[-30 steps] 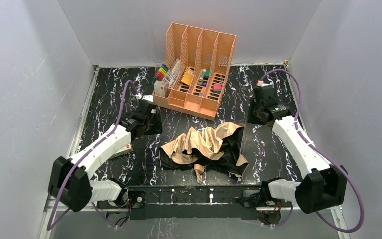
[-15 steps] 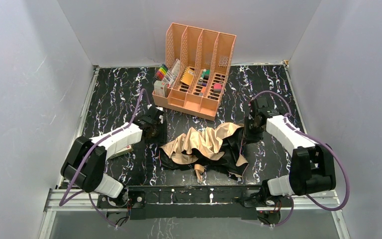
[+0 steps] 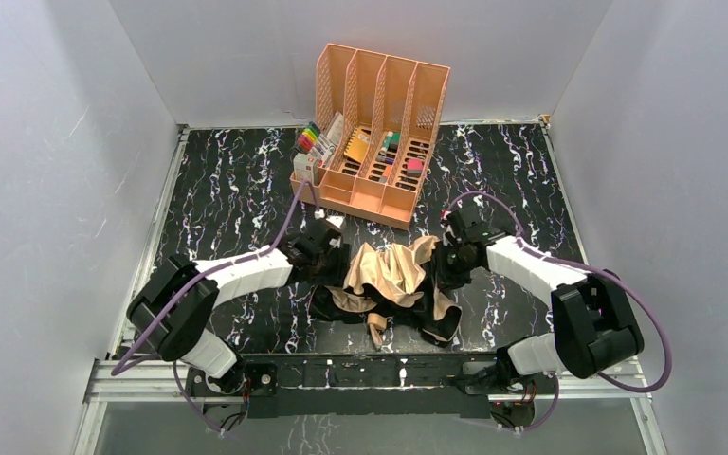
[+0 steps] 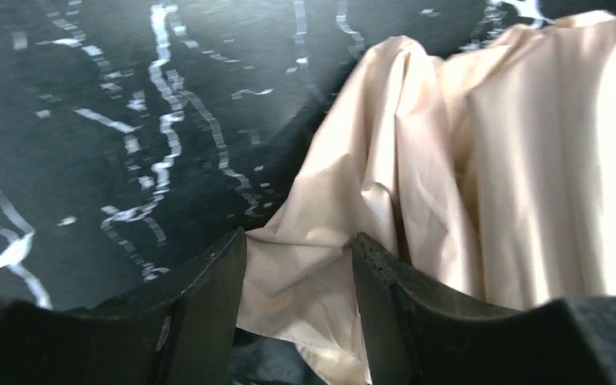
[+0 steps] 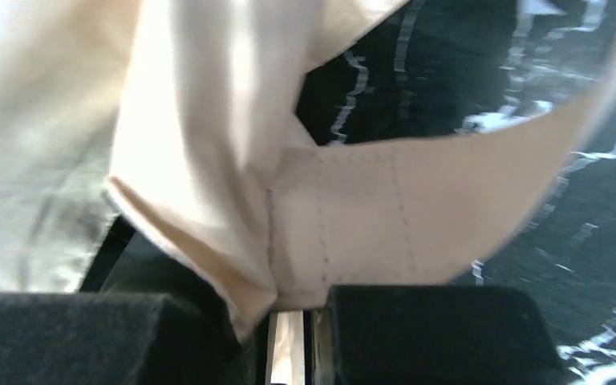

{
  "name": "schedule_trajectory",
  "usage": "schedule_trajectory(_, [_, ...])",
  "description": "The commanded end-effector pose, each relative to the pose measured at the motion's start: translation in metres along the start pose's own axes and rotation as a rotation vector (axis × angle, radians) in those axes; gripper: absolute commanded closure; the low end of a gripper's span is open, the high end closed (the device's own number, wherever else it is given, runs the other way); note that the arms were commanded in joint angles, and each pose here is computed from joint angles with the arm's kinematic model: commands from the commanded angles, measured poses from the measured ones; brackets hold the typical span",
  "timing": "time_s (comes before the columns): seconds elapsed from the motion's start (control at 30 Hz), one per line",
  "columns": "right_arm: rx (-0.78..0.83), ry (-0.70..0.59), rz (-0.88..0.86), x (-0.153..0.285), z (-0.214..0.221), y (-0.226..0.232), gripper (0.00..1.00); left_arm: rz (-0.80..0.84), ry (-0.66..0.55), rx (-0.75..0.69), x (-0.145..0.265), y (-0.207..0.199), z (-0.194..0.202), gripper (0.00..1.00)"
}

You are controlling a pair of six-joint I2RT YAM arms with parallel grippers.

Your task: Put away the umbrella

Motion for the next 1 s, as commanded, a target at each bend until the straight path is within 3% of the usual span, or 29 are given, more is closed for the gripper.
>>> schedule_trajectory(0.0, [0.002,-0.034,-0.117,-0.007,0.004,0.025,0.78,0.084,0.055,-0.008,-0.013,-0.024,0.012,0.51])
schedule_trajectory(0.4, [0.004,-0.07,-0.549,-0.026,0.02,0.099,0.77,0.332,-0.036,-0.122,-0.012,-0.065,-0.02,0.53])
schedule_trajectory(0.6, [0.041,-0.09,-0.728,-0.019,0.027,0.126,0.7,0.294,-0.064,-0.152,-0.007,-0.053,-0.051,0.52])
schedule_trajectory(0.7, [0.041,-0.108,-0.609,-0.016,0.028,0.117,0.65,0.264,-0.096,-0.106,0.001,-0.026,-0.071,0.51])
schedule_trajectory(0.97, [0.109,-0.183,-0.326,0.024,0.046,0.078,0.47,0.101,-0.221,-0.094,0.046,0.026,-0.109,0.32])
Point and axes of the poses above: each gripper's point midway between its finger pads, its own x axis back along the fingers, its own y axis along the line the jaws close on, z = x × y, the point moved 10 cm from there along x, back along the fingers, and after that the axes turned 7 degrees about -x, right-handed, at the moved point
